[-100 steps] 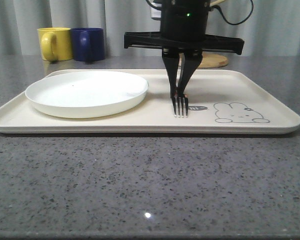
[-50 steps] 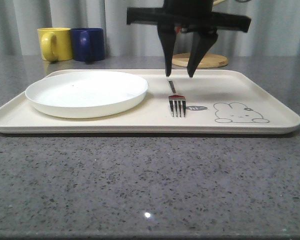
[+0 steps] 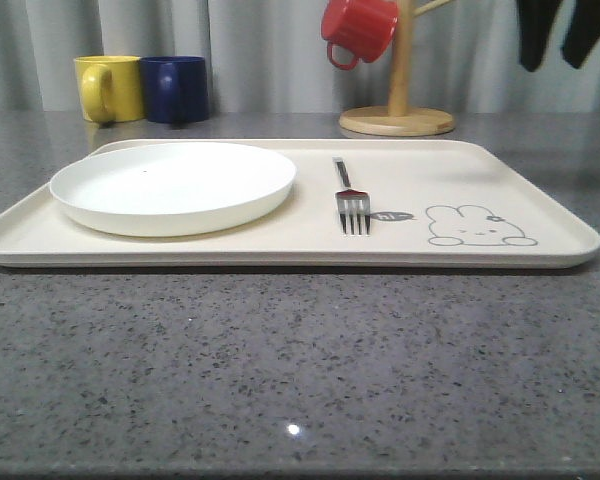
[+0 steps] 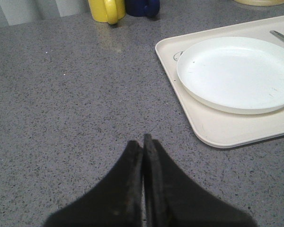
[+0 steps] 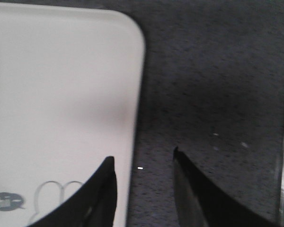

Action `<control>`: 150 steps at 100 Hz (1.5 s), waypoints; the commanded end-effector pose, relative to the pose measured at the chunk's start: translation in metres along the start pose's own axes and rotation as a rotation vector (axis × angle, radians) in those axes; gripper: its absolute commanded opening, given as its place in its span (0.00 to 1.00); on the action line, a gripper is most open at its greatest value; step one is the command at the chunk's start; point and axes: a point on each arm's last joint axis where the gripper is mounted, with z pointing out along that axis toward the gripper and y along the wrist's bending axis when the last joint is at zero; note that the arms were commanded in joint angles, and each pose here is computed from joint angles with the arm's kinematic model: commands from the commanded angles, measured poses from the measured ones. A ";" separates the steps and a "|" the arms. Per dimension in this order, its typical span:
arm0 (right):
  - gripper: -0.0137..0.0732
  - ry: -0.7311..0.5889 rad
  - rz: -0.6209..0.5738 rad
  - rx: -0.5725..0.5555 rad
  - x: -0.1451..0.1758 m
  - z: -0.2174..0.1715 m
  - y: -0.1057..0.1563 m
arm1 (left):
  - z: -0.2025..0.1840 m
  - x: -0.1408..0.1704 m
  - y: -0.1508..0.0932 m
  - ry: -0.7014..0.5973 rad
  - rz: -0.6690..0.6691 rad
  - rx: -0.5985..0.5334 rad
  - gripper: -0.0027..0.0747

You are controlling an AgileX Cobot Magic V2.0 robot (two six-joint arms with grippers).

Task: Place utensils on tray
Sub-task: 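Open the right gripper, release the fork, and lift away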

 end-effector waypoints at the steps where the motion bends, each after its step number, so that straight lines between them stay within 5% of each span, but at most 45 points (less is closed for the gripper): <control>1: 0.51 0.049 0.023 0.048 0.011 -0.023 -0.030 | -0.003 -0.014 0.001 -0.091 -0.018 -0.006 0.01; 39: 0.52 0.214 0.144 0.125 0.040 0.021 -0.104 | -0.003 -0.014 0.001 -0.091 -0.018 -0.006 0.01; 111: 0.50 0.256 0.160 0.118 0.061 0.067 -0.132 | -0.003 -0.014 0.001 -0.091 -0.018 -0.006 0.01; 119: 0.43 0.271 0.164 0.110 0.061 0.071 -0.131 | -0.003 -0.014 0.001 -0.091 -0.018 -0.006 0.01; 138: 0.07 0.279 0.167 0.106 0.061 0.073 -0.131 | -0.003 -0.014 0.001 -0.091 -0.018 -0.006 0.01; 150: 0.08 0.278 0.168 0.106 0.061 0.073 -0.131 | -0.003 -0.014 0.001 -0.091 -0.018 -0.006 0.01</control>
